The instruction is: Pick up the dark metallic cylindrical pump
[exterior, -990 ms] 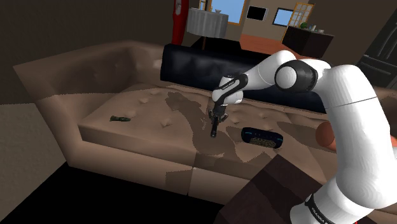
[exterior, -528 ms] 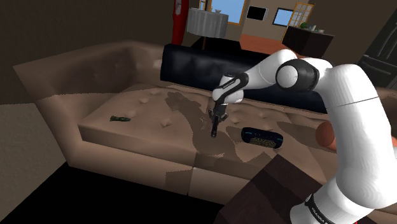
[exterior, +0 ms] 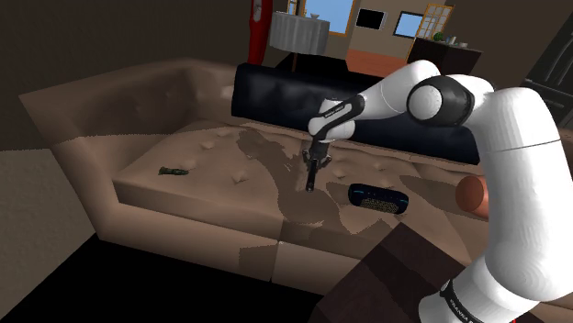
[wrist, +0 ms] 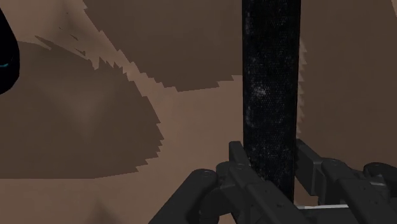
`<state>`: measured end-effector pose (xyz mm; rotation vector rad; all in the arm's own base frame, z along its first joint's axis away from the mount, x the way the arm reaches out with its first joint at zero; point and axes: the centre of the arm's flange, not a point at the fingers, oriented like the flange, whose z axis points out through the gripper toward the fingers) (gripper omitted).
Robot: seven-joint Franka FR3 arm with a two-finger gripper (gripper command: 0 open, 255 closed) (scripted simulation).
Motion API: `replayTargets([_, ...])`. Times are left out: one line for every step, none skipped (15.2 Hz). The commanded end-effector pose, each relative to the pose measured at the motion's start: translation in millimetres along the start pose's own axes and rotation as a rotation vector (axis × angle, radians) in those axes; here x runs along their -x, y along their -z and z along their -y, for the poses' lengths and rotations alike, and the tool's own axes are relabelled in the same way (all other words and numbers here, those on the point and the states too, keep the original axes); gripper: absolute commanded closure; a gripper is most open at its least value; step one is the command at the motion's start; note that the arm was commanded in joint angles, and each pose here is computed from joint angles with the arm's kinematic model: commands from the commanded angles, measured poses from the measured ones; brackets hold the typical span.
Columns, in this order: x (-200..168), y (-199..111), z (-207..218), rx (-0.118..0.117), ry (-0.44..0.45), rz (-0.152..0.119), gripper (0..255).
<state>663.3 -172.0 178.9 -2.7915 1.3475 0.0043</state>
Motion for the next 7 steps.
replayTargets([0, 10, 0, 0.0, 0.0, 0.0, 255])
replayTargets([0, 16, 1, 0.0, 0.0, 0.0, 255])
replayTargets([0, 21, 1, 0.0, 0.0, 0.0, 255])
replayTargets([0, 26, 1, 0.0, 0.0, 0.0, 255])
replayTargets([0, 32, 1, 0.0, 0.0, 0.0, 255])
replayTargets([0, 32, 1, 0.0, 0.0, 0.0, 255])
replayTargets([0, 32, 1, 0.0, 0.0, 0.0, 255])
